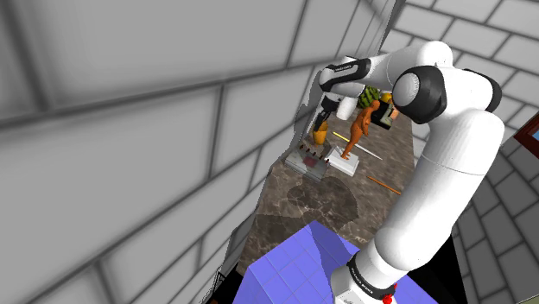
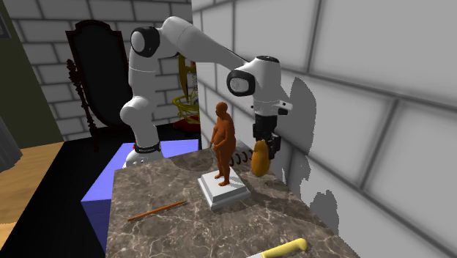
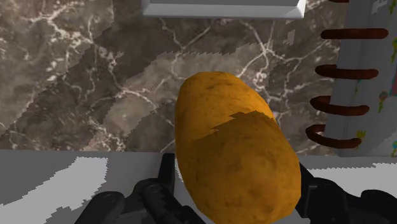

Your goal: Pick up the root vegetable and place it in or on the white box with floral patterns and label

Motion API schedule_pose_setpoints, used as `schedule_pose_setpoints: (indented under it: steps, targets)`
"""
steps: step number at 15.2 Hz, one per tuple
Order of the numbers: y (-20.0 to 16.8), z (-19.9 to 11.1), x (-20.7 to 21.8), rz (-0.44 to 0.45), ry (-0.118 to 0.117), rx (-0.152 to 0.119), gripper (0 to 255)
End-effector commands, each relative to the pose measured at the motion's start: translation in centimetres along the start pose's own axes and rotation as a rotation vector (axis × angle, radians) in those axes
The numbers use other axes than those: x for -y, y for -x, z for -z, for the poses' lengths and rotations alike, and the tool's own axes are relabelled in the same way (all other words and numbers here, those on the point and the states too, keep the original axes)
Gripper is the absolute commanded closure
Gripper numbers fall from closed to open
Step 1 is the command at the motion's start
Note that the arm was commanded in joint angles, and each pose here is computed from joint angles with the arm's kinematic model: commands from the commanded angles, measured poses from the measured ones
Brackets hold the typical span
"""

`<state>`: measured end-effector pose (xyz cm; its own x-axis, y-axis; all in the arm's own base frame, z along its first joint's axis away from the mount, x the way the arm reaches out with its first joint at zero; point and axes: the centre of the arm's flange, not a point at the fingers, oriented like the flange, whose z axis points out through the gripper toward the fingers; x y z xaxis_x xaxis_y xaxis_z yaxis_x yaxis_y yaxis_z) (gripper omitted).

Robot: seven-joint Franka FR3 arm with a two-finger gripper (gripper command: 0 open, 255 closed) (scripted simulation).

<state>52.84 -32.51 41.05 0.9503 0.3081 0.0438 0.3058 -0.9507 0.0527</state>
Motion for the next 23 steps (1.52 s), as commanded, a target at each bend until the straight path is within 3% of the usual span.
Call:
schedule_pose_setpoints:
  steps: [1, 7, 20, 23]
  targets:
    - [0.0, 1.0, 0.0, 0.0, 0.0, 0.0, 255]
    - [-0.2, 4.2, -0.1, 0.0, 0.0, 0.0, 255]
    - [2.8, 5.8, 16.7, 0.0, 0.0, 0.0, 255]
    - [2.9, 4.8, 17.1, 0.0, 0.0, 0.0, 255]
